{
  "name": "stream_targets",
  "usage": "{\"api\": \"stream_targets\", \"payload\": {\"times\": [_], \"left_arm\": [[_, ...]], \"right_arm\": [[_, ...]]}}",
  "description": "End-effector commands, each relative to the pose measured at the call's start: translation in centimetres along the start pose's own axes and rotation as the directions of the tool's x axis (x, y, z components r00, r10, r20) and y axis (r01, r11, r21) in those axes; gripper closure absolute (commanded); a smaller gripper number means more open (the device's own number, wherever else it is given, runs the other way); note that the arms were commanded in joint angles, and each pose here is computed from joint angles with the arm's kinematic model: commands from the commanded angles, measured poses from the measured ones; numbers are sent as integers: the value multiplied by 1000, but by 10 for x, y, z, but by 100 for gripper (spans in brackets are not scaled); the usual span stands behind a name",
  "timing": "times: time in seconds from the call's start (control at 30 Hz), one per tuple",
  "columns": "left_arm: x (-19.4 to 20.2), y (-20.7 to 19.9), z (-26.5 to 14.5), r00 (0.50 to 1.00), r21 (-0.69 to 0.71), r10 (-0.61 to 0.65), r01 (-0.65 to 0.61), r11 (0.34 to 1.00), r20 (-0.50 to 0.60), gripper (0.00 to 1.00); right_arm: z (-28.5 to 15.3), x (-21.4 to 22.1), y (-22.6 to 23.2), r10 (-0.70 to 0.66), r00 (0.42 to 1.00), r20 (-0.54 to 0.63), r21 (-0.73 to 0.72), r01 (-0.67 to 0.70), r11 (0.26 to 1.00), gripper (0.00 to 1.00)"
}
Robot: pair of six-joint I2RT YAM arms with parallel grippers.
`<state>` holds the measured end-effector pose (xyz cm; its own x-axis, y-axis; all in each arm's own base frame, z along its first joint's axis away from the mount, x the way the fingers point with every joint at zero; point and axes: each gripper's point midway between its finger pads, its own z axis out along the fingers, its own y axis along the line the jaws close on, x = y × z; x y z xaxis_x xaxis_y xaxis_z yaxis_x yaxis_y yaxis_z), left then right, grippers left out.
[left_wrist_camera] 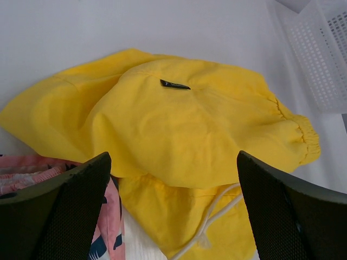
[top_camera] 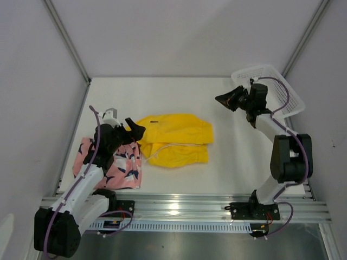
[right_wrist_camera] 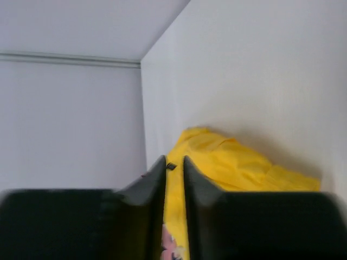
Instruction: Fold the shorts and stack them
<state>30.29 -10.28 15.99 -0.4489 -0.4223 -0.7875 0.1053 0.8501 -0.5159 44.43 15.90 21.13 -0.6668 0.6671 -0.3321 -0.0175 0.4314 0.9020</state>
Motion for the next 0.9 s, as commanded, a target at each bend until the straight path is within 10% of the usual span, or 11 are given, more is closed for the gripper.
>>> {"api": "stream_targets", "payload": {"times": [0.0, 0.53, 0.7, 0.87], "left_arm": [[-28, -14, 9, 997, 27, -8, 6, 1000, 72, 1], [-26, -5, 13, 998, -17, 21, -20, 1000, 52, 1], [-27, -4, 10, 998, -25, 22, -21, 999, 66, 1], [-28, -2, 8, 997, -32, 28, -25, 999, 76, 1]], "right_arm": [[30, -52, 24, 5, 995, 99, -64, 1, 998, 72], [-57, 80, -51, -468, 835, -289, 395, 549, 736, 8], [-73, 122, -66, -634, 653, -415, 439, 754, 489, 7], [-66, 136, -70, -641, 618, -454, 471, 778, 416, 7]]}}
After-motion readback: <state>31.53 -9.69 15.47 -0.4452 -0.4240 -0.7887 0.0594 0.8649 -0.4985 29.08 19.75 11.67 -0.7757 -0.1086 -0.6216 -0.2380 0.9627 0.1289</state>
